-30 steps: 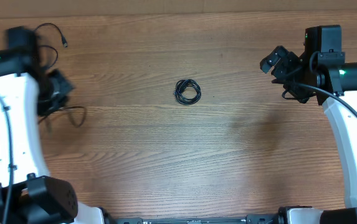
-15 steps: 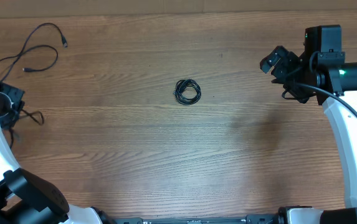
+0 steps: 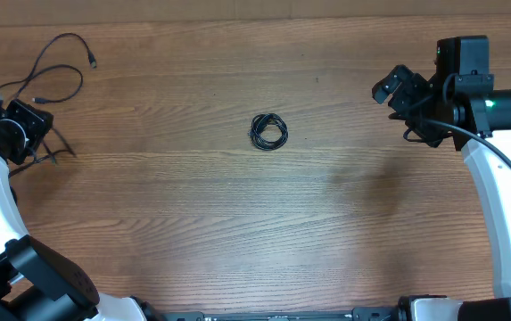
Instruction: Untangle cables
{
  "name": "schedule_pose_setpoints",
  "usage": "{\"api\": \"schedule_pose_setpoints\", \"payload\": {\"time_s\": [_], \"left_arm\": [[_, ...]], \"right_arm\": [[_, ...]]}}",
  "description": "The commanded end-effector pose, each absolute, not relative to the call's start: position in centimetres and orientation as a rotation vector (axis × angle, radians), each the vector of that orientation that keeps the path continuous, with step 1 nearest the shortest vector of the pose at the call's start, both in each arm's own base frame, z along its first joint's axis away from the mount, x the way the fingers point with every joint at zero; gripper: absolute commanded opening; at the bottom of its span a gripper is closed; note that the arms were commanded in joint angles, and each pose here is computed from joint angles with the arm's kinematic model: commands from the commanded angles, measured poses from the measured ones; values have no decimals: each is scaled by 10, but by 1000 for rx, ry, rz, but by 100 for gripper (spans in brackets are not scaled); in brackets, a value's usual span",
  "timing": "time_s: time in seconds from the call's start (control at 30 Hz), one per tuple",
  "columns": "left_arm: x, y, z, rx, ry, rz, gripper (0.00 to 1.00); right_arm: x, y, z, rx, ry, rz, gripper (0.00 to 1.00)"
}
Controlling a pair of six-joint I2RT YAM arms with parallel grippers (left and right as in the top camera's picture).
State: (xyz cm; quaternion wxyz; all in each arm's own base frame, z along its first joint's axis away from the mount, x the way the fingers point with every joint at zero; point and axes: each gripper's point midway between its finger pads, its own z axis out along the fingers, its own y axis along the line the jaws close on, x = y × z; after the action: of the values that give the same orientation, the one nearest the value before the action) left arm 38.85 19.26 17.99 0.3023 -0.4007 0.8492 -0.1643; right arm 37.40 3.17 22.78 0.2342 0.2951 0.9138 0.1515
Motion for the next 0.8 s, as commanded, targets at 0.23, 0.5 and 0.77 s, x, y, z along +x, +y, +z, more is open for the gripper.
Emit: {"api": "schedule_pose_setpoints", "payload": {"time_s": [0.23, 0.5, 0.77], "left_arm": [[388, 148, 188, -908, 2289, -736, 100], [284, 226, 133, -1616, 2390, 163, 100], [285, 271, 128, -1485, 2304, 495, 100]], "right_arm": [[372, 32, 227, 816, 2515, 417, 100], [372, 32, 227, 817, 2517, 416, 100], [371, 32, 226, 819, 2521, 415, 100]]}}
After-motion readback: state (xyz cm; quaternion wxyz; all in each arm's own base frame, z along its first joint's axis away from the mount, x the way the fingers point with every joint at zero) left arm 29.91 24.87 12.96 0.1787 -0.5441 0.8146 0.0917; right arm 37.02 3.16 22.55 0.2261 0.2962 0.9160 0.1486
